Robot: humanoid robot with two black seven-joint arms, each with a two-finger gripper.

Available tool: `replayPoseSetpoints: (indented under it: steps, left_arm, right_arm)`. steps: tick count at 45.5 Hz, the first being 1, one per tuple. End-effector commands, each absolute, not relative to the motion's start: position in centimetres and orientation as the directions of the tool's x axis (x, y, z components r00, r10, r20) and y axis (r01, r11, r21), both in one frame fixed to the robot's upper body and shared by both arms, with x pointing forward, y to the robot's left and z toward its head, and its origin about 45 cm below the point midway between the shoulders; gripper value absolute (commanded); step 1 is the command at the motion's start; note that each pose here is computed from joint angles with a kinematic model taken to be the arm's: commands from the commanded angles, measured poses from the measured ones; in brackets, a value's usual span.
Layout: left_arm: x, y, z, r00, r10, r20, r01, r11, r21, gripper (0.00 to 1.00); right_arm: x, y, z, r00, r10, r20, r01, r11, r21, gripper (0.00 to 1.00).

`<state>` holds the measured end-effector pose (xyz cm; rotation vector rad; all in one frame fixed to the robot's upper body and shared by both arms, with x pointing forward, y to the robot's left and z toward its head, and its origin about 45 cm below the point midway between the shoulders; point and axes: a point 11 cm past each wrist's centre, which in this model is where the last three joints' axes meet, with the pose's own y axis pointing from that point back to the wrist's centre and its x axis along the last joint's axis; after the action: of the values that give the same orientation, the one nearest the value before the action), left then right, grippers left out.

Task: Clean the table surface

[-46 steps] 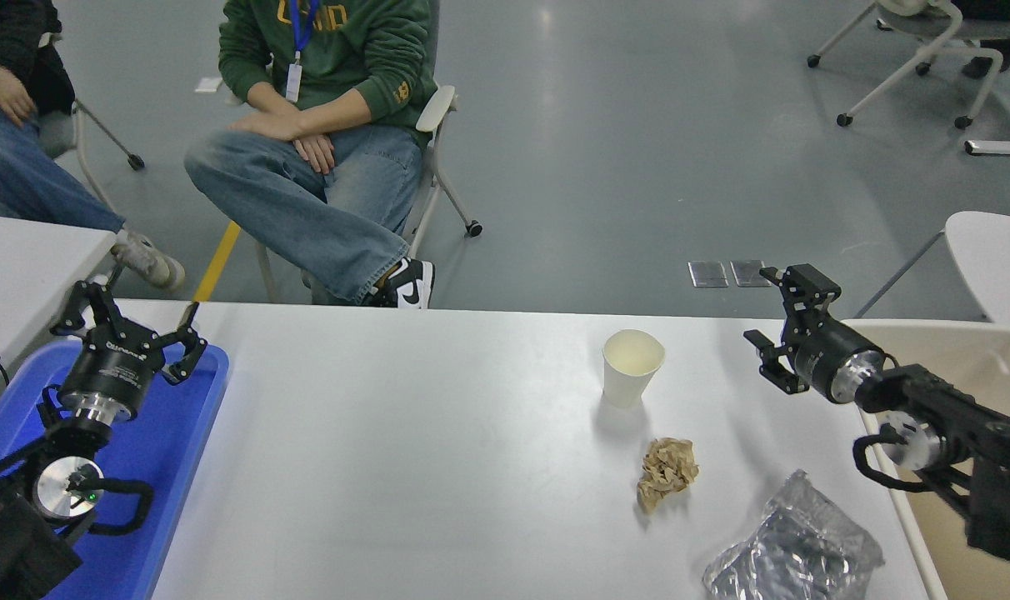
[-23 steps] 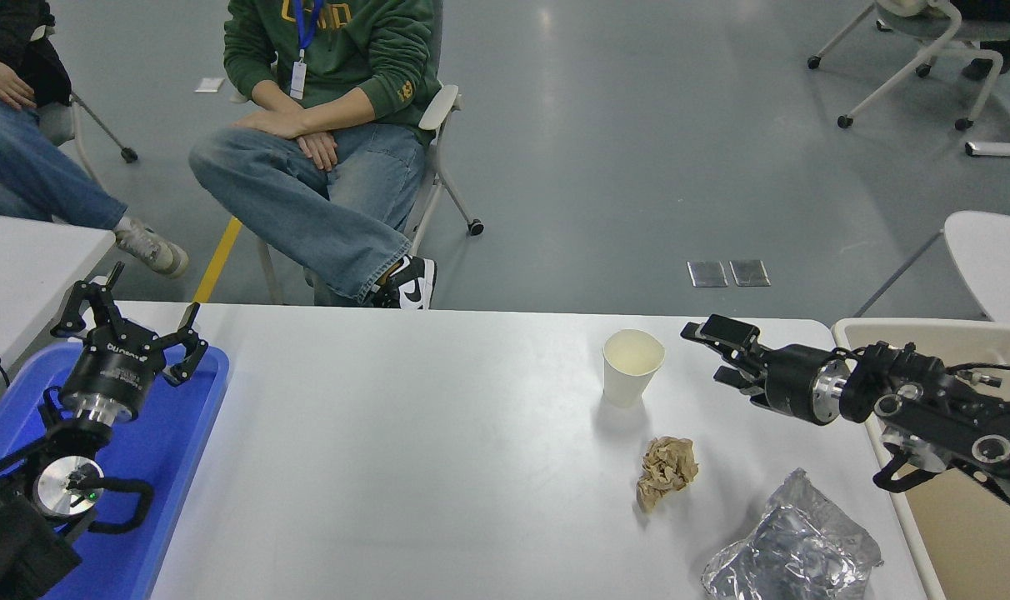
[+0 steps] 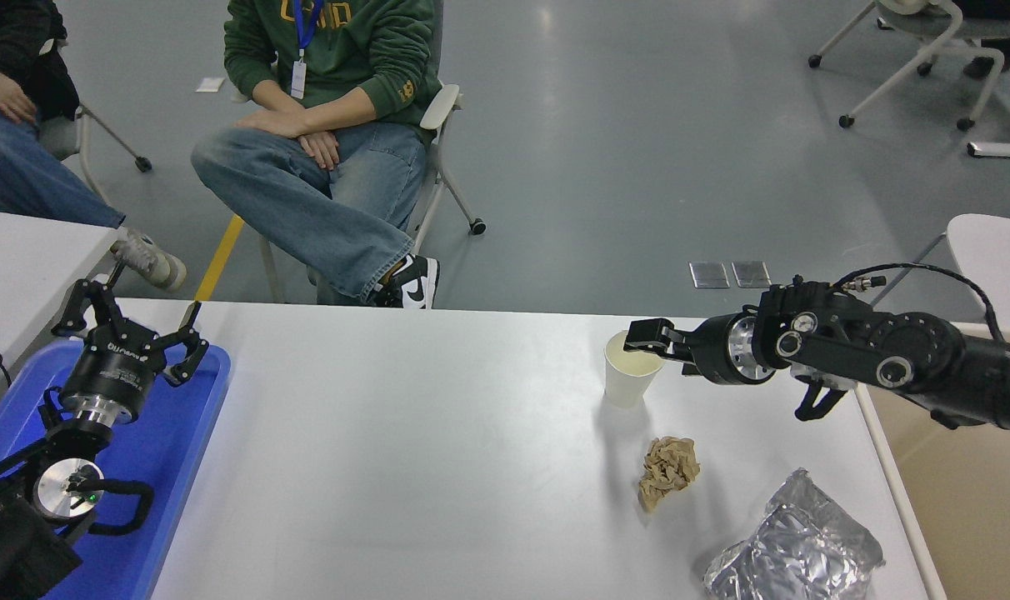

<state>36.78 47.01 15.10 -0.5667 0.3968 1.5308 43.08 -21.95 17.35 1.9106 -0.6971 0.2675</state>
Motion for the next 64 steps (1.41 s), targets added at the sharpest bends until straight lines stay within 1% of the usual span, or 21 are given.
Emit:
replayPoseSetpoints:
  steps: [1, 10, 25, 33, 41, 43, 47, 48, 51, 53, 60, 63, 64]
  left_arm:
    - [36.78, 47.0, 15.10, 0.017, 0.817, -0.576, -0.9942, -0.047, -0.097, 1.00]
    - [36.78, 47.0, 15.10, 0.017, 0.817, -0.576, -0.9942, -0.047, -0.097, 1.00]
    - [36.78, 47.0, 15.10, 0.017, 0.817, -0.576, -0.9942, -0.047, -0.097, 1.00]
    - [36.78, 47.0, 15.10, 0.017, 0.817, -0.576, -0.9942, -0.047, -0.097, 1.00]
    - [36.78, 47.0, 15.10, 0.017, 0.817, -0.576, -0.9942, -0.047, -0.097, 1.00]
    - [36.78, 47.0, 15.10, 0.017, 0.817, -0.576, -0.9942, -0.047, -0.097, 1.00]
    - [36.77, 47.1, 15.14, 0.017, 0.818, -0.575, -0.9941, -0.048, -0.097, 1.00]
    - [36.78, 47.0, 15.10, 0.017, 0.817, -0.576, -0.9942, -0.047, -0.097, 1.00]
    - [36.78, 47.0, 15.10, 0.017, 0.817, -0.576, -0.9942, -0.047, -0.097, 1.00]
    - [36.78, 47.0, 15.10, 0.017, 0.817, -0.576, -0.9942, -0.047, -0.097, 1.00]
    - [36.78, 47.0, 15.10, 0.017, 0.817, -0.576, -0.9942, -0.047, -0.097, 1.00]
    - [36.77, 47.1, 15.14, 0.017, 0.818, -0.575, -0.9941, -0.048, -0.097, 1.00]
    - [36.78, 47.0, 15.10, 0.017, 0.817, -0.576, -0.9942, -0.047, -0.097, 1.00]
  right_arm:
    - [43.8, -21.0, 16.7, 0.809, -0.349, 0.473, -0.565, -0.241, 0.789, 0.97]
    - [44.2, -21.6, 15.5, 0.802, -0.356, 0.479, -0.566, -0.198, 0.801, 0.97]
    - [44.3, -20.8, 14.4, 0.802, -0.354, 0.481, -0.565, -0.187, 0.804, 0.97]
    - [44.3, -21.2, 13.4, 0.801, -0.330, 0.498, -0.566, -0.151, 0.810, 0.91]
    - [44.6, -21.0, 13.0, 0.798, -0.318, 0.511, -0.570, -0.128, 0.811, 0.89]
    - [44.6, -21.1, 12.9, 0.799, -0.318, 0.511, -0.569, -0.124, 0.813, 0.86]
    - [44.5, -21.0, 12.7, 0.804, -0.313, 0.506, -0.563, -0.124, 0.817, 0.82]
    - [44.5, -21.0, 12.7, 0.804, -0.312, 0.505, -0.562, -0.124, 0.818, 0.81]
    - [44.4, -20.9, 12.7, 0.808, -0.310, 0.501, -0.557, -0.126, 0.821, 0.75]
    - [44.4, -20.9, 12.6, 0.812, -0.308, 0.496, -0.552, -0.128, 0.824, 0.69]
    - [44.3, -20.7, 12.8, 0.824, -0.301, 0.480, -0.536, -0.138, 0.833, 0.40]
    - [44.3, -20.6, 12.9, 0.831, -0.295, 0.473, -0.527, -0.143, 0.838, 0.23]
    - [44.3, -20.6, 12.9, 0.833, -0.293, 0.470, -0.525, -0.145, 0.839, 0.18]
